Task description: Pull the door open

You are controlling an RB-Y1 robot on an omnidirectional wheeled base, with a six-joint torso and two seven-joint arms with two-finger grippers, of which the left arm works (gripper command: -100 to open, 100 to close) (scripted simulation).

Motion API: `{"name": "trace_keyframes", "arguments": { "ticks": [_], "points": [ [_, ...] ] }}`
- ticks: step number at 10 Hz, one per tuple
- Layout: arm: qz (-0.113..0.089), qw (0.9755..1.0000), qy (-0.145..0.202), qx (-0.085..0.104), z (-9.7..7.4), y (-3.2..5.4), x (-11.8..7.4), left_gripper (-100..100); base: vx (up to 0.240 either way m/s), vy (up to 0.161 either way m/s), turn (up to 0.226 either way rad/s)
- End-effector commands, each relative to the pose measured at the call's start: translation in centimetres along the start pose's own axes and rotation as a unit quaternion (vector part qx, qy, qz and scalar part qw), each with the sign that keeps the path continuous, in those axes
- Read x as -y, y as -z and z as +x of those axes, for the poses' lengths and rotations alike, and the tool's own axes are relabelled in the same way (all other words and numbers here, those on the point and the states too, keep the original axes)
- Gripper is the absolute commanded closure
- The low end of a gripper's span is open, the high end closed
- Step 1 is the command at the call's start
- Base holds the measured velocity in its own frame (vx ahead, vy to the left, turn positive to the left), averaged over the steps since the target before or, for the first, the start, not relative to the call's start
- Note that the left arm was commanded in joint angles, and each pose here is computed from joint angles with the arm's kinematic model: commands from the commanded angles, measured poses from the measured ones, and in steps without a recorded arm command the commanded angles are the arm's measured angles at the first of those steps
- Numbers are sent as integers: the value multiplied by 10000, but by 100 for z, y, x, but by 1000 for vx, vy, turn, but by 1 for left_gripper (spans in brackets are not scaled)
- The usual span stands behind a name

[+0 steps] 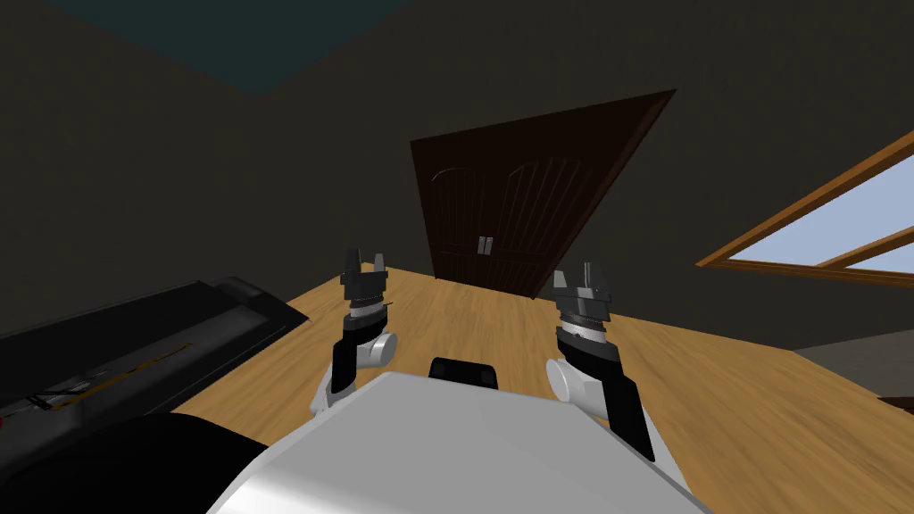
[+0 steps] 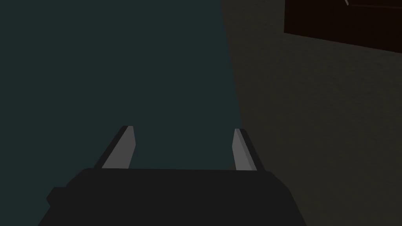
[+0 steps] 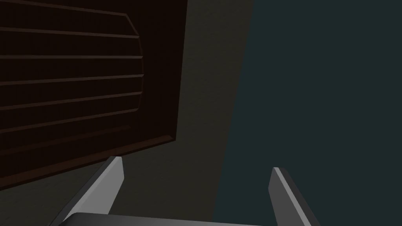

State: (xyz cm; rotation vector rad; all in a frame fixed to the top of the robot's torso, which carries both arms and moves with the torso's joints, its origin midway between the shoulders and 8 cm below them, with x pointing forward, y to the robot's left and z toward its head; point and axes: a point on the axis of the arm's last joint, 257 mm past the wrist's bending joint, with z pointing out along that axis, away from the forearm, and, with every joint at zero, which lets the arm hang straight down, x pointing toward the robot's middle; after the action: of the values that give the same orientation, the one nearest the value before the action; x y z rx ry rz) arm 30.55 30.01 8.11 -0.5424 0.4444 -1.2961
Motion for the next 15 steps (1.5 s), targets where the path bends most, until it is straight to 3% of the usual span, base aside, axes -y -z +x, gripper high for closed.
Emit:
{"name": "trace_keyframes", "arguments": {
  "ticks": [1, 8, 15],
  "points": [
    [-144, 9999, 24, -54, 16, 24, -153, -100, 39, -119, -38],
    [-648, 9977, 94, -199, 51, 126, -681, -100, 123, -43, -58],
    [-1234, 9917, 151, -314, 60, 280, -1277, -100, 109, -55, -60]
  ]
}}
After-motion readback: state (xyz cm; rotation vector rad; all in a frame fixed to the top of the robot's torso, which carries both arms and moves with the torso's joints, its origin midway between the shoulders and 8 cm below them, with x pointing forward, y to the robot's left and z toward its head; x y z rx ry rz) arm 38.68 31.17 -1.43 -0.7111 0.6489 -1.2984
